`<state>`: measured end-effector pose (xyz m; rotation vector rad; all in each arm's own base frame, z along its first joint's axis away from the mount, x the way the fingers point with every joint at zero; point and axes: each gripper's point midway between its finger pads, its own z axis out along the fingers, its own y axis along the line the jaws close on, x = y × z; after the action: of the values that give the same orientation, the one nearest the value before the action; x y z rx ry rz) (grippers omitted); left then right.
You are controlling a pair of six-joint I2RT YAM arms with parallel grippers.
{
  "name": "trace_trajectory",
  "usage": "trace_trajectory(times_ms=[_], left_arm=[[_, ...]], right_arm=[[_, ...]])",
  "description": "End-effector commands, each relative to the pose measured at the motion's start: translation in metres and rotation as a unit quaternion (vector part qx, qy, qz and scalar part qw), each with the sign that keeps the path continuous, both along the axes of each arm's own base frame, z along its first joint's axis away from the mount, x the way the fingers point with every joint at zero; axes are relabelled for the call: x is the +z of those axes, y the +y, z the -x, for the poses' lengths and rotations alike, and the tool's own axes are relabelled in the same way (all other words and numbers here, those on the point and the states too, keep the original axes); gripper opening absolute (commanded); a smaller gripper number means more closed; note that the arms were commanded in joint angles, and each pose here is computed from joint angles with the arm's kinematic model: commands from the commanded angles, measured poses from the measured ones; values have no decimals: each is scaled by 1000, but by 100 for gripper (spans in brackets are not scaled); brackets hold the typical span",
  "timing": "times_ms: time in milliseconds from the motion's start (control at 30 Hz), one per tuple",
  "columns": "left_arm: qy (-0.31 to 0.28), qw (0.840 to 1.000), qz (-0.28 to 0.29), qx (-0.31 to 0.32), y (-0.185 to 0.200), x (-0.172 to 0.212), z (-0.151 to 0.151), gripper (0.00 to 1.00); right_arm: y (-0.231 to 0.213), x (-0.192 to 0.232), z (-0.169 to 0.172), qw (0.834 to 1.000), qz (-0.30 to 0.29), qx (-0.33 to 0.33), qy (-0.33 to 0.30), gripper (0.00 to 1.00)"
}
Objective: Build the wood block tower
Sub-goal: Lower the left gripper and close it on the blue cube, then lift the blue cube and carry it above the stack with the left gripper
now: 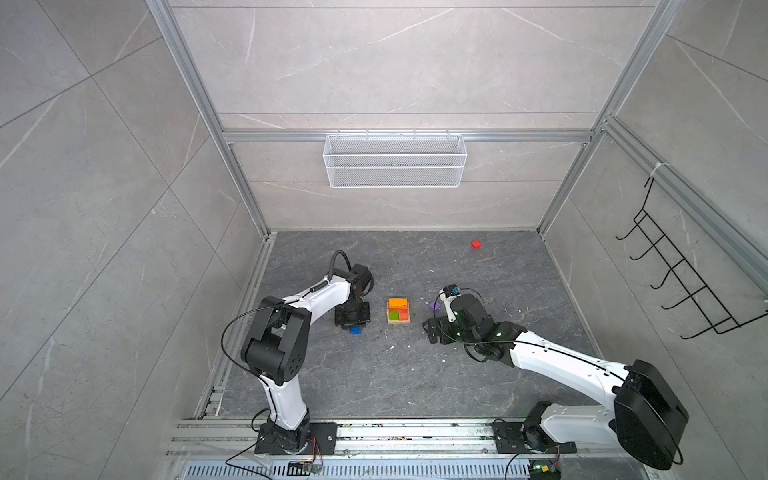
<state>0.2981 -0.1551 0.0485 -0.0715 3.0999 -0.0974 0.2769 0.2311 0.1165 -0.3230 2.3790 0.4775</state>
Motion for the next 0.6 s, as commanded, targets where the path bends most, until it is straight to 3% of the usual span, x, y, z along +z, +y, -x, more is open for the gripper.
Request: trace_trajectory(times_ms=[0,567], left_arm=[[-21,1000,15,-13,-8,31,-2,20],[-75,993,37,-81,-75,94,-33,21]], right_arm=[[3,8,-3,1000,-7,-6,-5,92],[-5,2,-5,999,4,-32,-1,92]])
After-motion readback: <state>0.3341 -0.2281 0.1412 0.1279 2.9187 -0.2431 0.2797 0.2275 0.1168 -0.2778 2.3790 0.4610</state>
